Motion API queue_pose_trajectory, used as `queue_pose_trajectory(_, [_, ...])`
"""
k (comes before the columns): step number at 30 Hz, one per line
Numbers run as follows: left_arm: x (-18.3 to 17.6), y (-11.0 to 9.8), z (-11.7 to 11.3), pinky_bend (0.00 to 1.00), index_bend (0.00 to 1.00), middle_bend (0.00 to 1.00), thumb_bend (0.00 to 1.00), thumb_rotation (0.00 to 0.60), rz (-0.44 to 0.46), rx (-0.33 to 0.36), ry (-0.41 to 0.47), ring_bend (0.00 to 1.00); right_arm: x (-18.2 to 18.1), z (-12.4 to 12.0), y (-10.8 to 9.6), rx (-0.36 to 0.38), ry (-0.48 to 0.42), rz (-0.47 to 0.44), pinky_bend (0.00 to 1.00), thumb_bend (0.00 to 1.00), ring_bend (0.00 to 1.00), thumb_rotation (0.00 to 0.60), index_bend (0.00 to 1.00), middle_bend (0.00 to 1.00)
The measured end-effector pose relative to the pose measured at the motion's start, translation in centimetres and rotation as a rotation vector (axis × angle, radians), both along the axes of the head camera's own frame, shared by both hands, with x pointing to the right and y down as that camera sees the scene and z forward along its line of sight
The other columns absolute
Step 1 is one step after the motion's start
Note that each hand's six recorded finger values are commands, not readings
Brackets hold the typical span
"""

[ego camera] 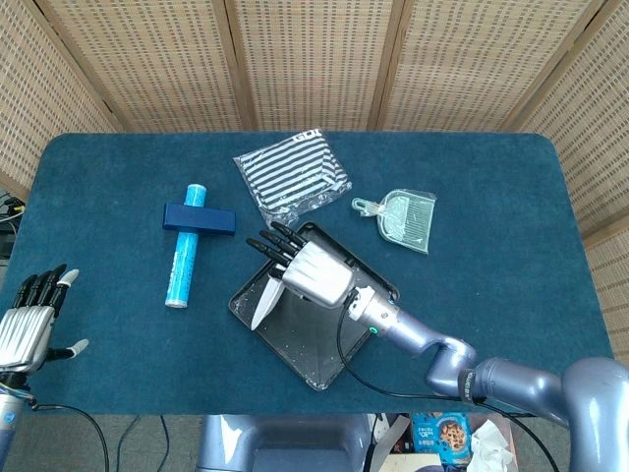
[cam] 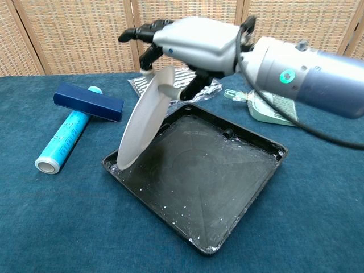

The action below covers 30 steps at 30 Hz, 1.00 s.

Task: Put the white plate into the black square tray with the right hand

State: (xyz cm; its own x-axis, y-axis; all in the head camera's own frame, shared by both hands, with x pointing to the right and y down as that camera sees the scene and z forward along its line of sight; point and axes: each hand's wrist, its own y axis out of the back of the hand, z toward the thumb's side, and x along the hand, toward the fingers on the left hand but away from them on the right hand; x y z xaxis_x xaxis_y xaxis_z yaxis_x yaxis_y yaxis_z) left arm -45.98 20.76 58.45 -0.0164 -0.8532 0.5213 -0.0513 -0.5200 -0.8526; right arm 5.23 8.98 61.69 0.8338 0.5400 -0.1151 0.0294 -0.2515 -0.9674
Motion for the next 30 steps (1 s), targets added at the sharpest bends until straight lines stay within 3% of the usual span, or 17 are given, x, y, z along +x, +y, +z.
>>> queue_pose_trajectory(2, [-0.1, 0.0, 0.1, 0.00, 0.00, 0.00, 0.00, 0.600, -0.003, -0.001, -0.002, 0.00, -0.5, 0.8, 0.4, -0.011, 0.010, -0.009, 0.00, 0.29, 0.00, 0.600, 0.60, 0.03])
queue_pose_trajectory(4, [-0.2, 0.0, 0.1, 0.00, 0.00, 0.00, 0.00, 0.600, -0.007, -0.002, -0.004, 0.00, -0.6, 1.5, 0.6, -0.020, 0.022, -0.012, 0.00, 0.09, 0.00, 0.600, 0.35, 0.01])
queue_pose_trajectory(7, [-0.3, 0.0, 0.0, 0.00, 0.00, 0.00, 0.00, 0.600, -0.014, -0.001, -0.006, 0.00, -0.2, 2.2, 0.8, -0.027, 0.058, -0.022, 0.00, 0.01, 0.00, 0.600, 0.18, 0.00])
queue_pose_trajectory(12, [-0.3, 0.1, 0.1, 0.00, 0.00, 0.00, 0.00, 0.600, -0.014, -0.004, -0.010, 0.00, 1.5, 2.4, 0.9, -0.015, 0.138, -0.048, 0.00, 0.00, 0.00, 0.600, 0.02, 0.00])
queue_pose_trajectory(23, [0.2, 0.5, 0.1, 0.00, 0.00, 0.00, 0.00, 0.600, 0.006, -0.010, -0.025, 0.00, 6.4, 0.0, 3.3, 0.009, 0.327, -0.095, 0.00, 0.00, 0.00, 0.600, 0.00, 0.00])
queue_pose_trajectory(30, [0.6, 0.8, -0.3, 0.00, 0.00, 0.00, 0.00, 0.600, 0.023, 0.003, -0.015, 0.00, 12.2, -1.4, 3.5, 0.059, 0.448, -0.037, 0.00, 0.00, 0.00, 0.600, 0.00, 0.00])
